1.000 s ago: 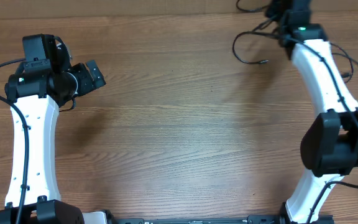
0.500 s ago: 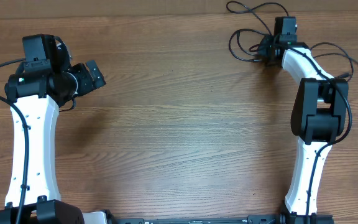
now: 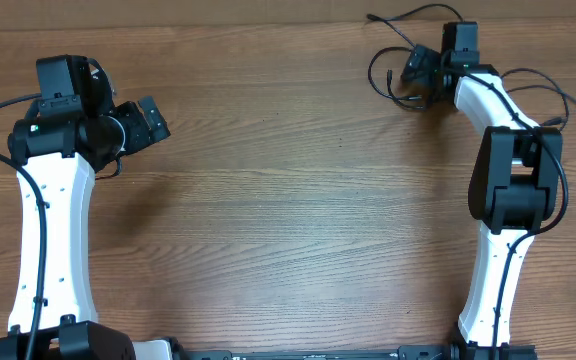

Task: Untangle cables
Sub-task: 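Drag the cable loop with the right gripper to the upper right, then lay the cable down at the upper right and open the right gripper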

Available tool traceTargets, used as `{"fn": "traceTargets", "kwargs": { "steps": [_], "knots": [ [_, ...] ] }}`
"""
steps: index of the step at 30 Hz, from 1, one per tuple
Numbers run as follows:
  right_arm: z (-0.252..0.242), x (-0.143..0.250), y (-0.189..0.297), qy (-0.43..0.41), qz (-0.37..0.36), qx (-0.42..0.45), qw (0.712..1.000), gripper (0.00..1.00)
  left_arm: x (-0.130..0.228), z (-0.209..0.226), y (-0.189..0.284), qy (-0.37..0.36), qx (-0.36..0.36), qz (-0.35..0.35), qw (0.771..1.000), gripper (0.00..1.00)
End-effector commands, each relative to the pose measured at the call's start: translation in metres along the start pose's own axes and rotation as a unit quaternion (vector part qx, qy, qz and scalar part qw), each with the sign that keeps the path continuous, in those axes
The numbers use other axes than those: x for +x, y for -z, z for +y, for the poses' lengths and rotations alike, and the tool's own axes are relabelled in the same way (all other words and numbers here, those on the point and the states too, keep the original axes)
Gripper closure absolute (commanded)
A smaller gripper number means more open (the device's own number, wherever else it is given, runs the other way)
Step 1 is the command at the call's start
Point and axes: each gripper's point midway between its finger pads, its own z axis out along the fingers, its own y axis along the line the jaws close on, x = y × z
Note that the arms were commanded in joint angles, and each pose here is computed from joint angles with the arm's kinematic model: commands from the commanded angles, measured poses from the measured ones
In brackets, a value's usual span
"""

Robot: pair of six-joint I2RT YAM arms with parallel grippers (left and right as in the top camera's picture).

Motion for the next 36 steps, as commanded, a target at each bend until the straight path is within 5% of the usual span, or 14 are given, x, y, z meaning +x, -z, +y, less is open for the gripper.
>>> {"fn": "traceTargets", "kwargs": {
  "steps": [1, 8, 23, 36],
  "knots": [
    [0.022, -0.075, 0.045, 0.030, -0.102, -0.026, 0.994, 0.00, -0.004, -0.002, 0.002, -0.011, 0.001, -0.005, 1.000, 0.00],
    [0.019, -0.101, 0.036, 0.025, -0.166, -0.035, 0.985, 0.00, -0.004, -0.002, 0.002, -0.011, 0.001, -0.005, 1.000, 0.01],
    [-0.015, -0.083, -0.017, 0.012, -0.162, -0.033, 0.986, 0.00, -0.004, -0.002, 0.002, -0.011, 0.001, -0.005, 1.000, 0.01],
    [-0.018, -0.068, -0.041, 0.011, -0.159, -0.041, 0.986, 0.78, -0.004, -0.002, 0.002, -0.011, 0.001, -0.005, 1.000, 0.00]
  ]
}}
